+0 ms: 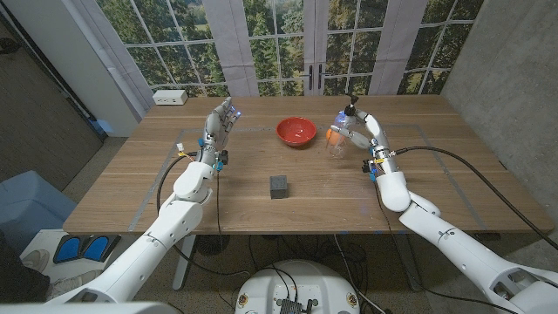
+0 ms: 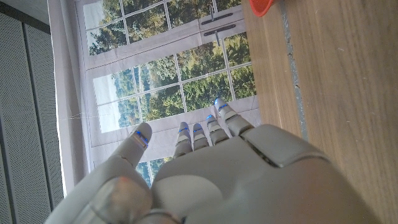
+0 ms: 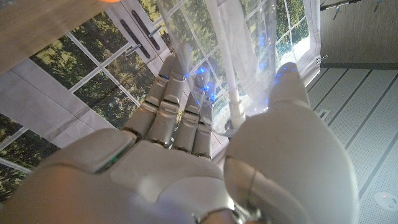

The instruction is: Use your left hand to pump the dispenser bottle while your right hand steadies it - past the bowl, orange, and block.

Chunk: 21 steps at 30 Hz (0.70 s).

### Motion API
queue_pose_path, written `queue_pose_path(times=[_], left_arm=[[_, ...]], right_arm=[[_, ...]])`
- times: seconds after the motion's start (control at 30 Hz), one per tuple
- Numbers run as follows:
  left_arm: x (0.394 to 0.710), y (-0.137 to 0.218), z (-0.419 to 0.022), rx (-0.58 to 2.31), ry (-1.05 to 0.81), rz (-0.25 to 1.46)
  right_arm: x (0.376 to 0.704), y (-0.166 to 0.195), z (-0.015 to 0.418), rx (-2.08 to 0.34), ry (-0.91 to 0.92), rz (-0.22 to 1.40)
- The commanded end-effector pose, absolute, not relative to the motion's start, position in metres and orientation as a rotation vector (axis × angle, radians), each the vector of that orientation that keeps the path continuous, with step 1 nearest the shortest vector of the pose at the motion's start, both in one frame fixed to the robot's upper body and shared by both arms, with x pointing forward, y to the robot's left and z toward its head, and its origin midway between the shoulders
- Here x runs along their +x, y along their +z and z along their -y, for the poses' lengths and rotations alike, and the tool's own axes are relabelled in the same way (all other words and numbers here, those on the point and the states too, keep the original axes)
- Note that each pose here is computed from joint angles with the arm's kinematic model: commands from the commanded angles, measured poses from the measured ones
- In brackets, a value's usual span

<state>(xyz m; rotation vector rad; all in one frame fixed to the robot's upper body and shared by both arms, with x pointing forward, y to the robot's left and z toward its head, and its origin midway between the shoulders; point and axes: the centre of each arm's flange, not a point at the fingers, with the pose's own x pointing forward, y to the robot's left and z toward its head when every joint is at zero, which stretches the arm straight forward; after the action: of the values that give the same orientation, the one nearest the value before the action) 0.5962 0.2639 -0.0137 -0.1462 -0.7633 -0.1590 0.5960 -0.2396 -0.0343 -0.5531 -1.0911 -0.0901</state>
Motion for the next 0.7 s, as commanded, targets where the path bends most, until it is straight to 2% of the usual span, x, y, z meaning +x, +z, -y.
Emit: queue_pose_path(times=[0.03,0.7], left_arm=[[0.591,-0.018,-0.264,-0.152,-0.148,0.768],[0.581,-0.023,-0.268,-0.154,-0.141,0.778]], right_arm=[[0.603,-0.022,0.237,-0.563,-0.082,1.107],[0.613,-0.005,0.232,-0.601,-0.099,1.135]])
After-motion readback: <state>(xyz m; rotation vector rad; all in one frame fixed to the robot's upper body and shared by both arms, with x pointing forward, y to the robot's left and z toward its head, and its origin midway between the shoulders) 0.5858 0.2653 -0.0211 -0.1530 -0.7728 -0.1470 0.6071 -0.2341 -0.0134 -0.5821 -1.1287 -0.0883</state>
